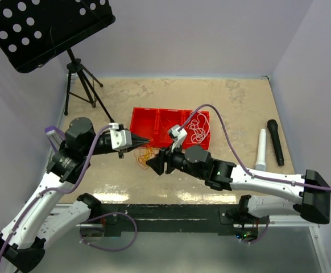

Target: Untangle the cables

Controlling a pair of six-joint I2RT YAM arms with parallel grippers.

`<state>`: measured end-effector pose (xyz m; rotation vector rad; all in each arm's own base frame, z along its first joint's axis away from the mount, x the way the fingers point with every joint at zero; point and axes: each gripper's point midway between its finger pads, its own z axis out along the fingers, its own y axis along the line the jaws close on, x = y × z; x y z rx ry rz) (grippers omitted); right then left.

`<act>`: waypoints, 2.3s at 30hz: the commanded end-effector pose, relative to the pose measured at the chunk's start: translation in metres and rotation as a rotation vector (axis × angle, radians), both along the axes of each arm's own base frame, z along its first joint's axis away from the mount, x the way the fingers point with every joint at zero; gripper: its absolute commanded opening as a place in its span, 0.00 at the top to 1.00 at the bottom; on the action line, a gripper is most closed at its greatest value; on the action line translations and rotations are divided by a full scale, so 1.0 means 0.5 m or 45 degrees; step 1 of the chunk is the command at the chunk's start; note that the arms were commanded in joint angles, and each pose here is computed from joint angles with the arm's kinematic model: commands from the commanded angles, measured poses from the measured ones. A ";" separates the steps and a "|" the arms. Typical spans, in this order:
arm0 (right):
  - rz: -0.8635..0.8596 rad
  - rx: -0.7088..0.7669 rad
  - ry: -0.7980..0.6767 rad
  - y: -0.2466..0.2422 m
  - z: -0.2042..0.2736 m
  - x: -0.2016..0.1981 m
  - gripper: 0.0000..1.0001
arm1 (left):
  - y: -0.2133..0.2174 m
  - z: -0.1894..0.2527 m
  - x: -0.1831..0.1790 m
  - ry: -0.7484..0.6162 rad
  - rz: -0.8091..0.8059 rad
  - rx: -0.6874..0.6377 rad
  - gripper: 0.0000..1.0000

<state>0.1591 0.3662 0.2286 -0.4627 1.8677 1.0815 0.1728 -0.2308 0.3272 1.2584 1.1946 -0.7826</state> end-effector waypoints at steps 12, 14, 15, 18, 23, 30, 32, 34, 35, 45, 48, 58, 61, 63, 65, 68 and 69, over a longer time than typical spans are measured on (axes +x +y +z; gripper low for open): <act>-0.135 0.075 0.054 -0.042 -0.008 0.009 0.45 | 0.011 0.123 -0.036 -0.137 -0.018 -0.130 1.00; -0.146 0.077 0.061 -0.047 -0.012 0.009 0.46 | 0.012 0.131 -0.036 -0.149 -0.016 -0.138 1.00; -0.165 0.065 0.065 -0.052 -0.018 0.013 0.45 | 0.012 0.135 -0.038 -0.150 -0.018 -0.143 1.00; -0.206 0.038 0.068 -0.065 -0.025 0.020 0.45 | 0.013 0.146 -0.040 -0.156 -0.020 -0.151 1.00; -0.280 -0.017 0.084 -0.082 -0.041 0.033 0.45 | 0.013 0.151 -0.042 -0.155 -0.022 -0.159 1.00; -0.277 -0.010 0.093 -0.076 -0.044 0.033 0.47 | 0.012 0.161 -0.043 -0.162 -0.022 -0.177 1.00; -0.224 0.022 0.075 -0.067 -0.027 0.023 0.47 | 0.013 0.171 -0.043 -0.179 -0.017 -0.188 1.00; -0.142 0.108 0.024 -0.059 0.013 0.006 0.45 | 0.015 0.181 -0.038 -0.197 0.000 -0.202 1.00; -0.116 0.142 0.003 -0.060 0.031 -0.001 0.44 | 0.015 0.184 -0.037 -0.206 0.003 -0.205 1.00; -0.079 0.049 -0.059 0.003 0.030 0.023 0.43 | 0.012 0.227 -0.047 -0.232 -0.029 -0.254 1.00; -0.146 -0.039 -0.026 0.018 -0.021 0.048 0.46 | 0.016 0.252 -0.058 -0.253 -0.037 -0.274 1.00; -0.187 -0.085 0.081 0.004 -0.121 0.041 0.62 | 0.039 0.361 -0.101 -0.386 -0.043 -0.377 1.00; -0.181 -0.083 0.101 -0.002 -0.132 0.033 0.62 | 0.052 0.416 -0.107 -0.466 -0.006 -0.451 1.00; -0.178 -0.080 0.112 -0.005 -0.138 0.028 0.62 | 0.063 0.450 -0.111 -0.517 0.021 -0.498 1.00; -0.179 -0.069 0.115 -0.006 -0.137 0.028 0.63 | 0.071 0.479 -0.118 -0.550 0.037 -0.542 1.00; -0.162 -0.062 0.115 -0.001 -0.138 0.024 0.64 | 0.085 0.527 -0.130 -0.611 0.057 -0.613 1.00; -0.158 -0.059 0.117 0.001 -0.138 0.023 0.64 | 0.090 0.540 -0.132 -0.632 0.071 -0.634 1.00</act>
